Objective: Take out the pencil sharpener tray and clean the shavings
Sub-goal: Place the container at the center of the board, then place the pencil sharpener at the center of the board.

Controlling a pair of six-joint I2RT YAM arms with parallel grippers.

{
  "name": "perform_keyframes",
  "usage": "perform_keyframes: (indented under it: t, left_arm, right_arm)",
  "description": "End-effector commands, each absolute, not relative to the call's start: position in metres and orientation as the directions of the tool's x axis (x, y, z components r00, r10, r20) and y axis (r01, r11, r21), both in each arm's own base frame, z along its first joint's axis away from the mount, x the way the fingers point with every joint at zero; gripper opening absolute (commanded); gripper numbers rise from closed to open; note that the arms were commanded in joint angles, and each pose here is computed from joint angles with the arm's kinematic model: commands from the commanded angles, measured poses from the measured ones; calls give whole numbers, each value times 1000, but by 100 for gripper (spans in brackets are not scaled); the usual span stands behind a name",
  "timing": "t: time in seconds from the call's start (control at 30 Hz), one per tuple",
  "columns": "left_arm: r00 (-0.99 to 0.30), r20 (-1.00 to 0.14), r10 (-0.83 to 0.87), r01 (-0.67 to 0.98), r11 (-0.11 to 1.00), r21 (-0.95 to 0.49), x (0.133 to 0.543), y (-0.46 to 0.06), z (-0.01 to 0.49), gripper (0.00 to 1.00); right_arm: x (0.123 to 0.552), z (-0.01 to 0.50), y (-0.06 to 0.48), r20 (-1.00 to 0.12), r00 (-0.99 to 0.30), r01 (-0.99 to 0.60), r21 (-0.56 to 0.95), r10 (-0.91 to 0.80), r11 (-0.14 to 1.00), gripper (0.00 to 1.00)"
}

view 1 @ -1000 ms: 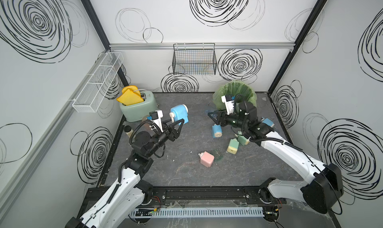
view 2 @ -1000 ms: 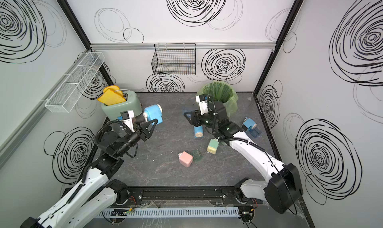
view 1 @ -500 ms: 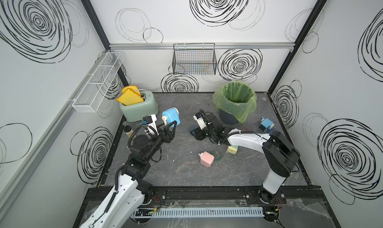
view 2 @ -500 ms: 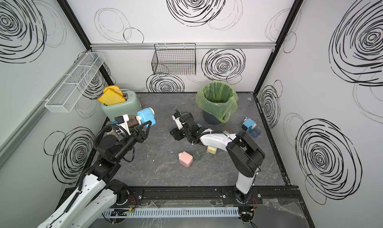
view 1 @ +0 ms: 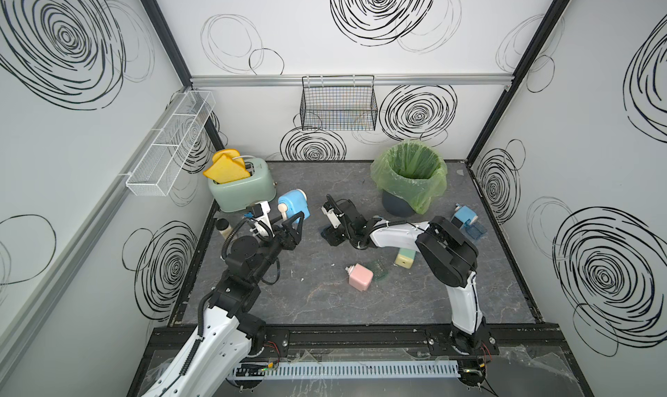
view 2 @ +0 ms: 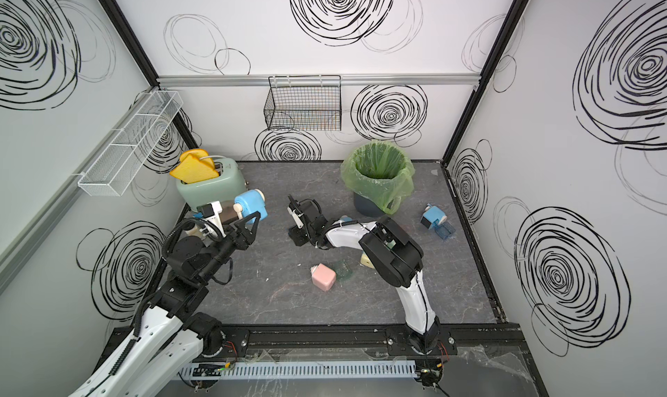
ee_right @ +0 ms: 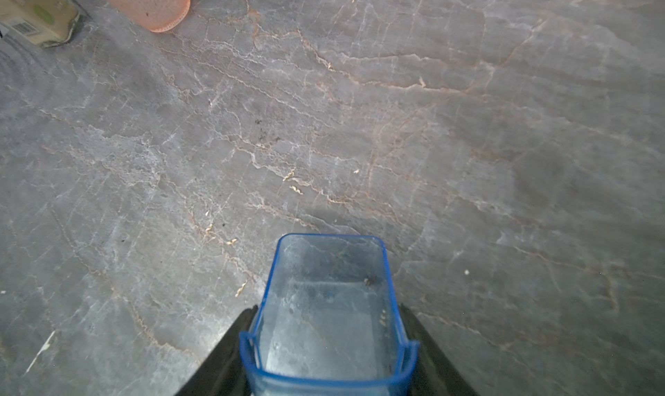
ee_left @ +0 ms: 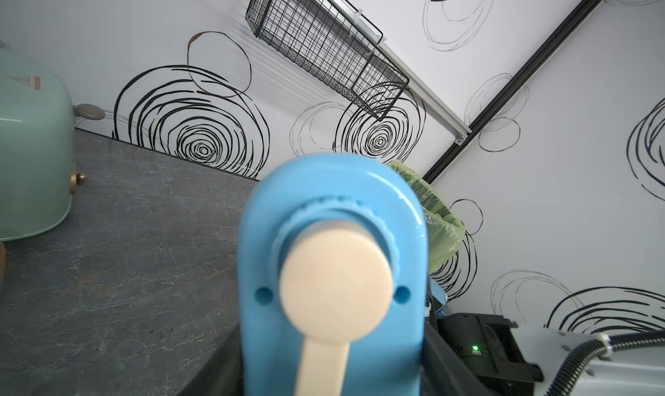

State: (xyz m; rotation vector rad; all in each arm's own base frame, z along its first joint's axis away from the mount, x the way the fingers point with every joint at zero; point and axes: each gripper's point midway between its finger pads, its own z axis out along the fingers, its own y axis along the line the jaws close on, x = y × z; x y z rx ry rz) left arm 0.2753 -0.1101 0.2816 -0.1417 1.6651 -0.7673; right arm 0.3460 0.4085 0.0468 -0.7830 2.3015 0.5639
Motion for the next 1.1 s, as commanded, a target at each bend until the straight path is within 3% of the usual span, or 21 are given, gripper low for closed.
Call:
perform_keyframes:
  t: [0.0, 0.23, 0.33, 0.47, 0.57, 0.6, 0.67, 0.73, 0.93, 1.07]
  left_arm:
    - [-172, -843, -510, 342, 772, -536, 275, -105, 305, 19]
    - [-216, -808, -548, 350, 730, -588, 276, -111, 279, 21]
    - [-227, -803, -552, 457, 668, -588, 267, -126, 282, 24]
    - [-241, -803, -545, 625, 546, -558, 247, -150, 294, 27]
    - [-253, -802, -541, 709, 460, -535, 230, -162, 297, 28]
    - [-249, -800, -546, 739, 427, -521, 223, -164, 299, 28]
    - [-248, -795, -554, 782, 370, -502, 211, -168, 304, 29]
    - [-247, -804, -540, 832, 306, -462, 197, -176, 312, 31]
    - [-281, -844, -457, 925, 105, -365, 157, -208, 327, 35]
    - [-310, -863, -398, 938, 20, -346, 143, -225, 328, 35]
  right_arm:
    - [347, 33, 399, -654, -613, -661, 120, -442, 740, 47]
    - [345, 52, 385, -664, -611, -678, 159, -431, 718, 71]
    - [339, 78, 376, -685, -611, -699, 230, -398, 677, 79]
    - [328, 124, 351, -671, -668, -695, 409, -322, 592, 83]
    - [306, 170, 330, -653, -713, -691, 592, -256, 416, 86]
    - [293, 190, 326, -661, -708, -704, 635, -248, 318, 92]
    - [272, 219, 319, -688, -688, -725, 663, -232, 186, 99]
    - [249, 248, 315, -734, -642, -761, 644, -220, 72, 99]
    - [224, 308, 293, -779, -617, -776, 626, -112, -82, 99]
    - [202, 330, 296, -798, -584, -779, 602, -146, -175, 99]
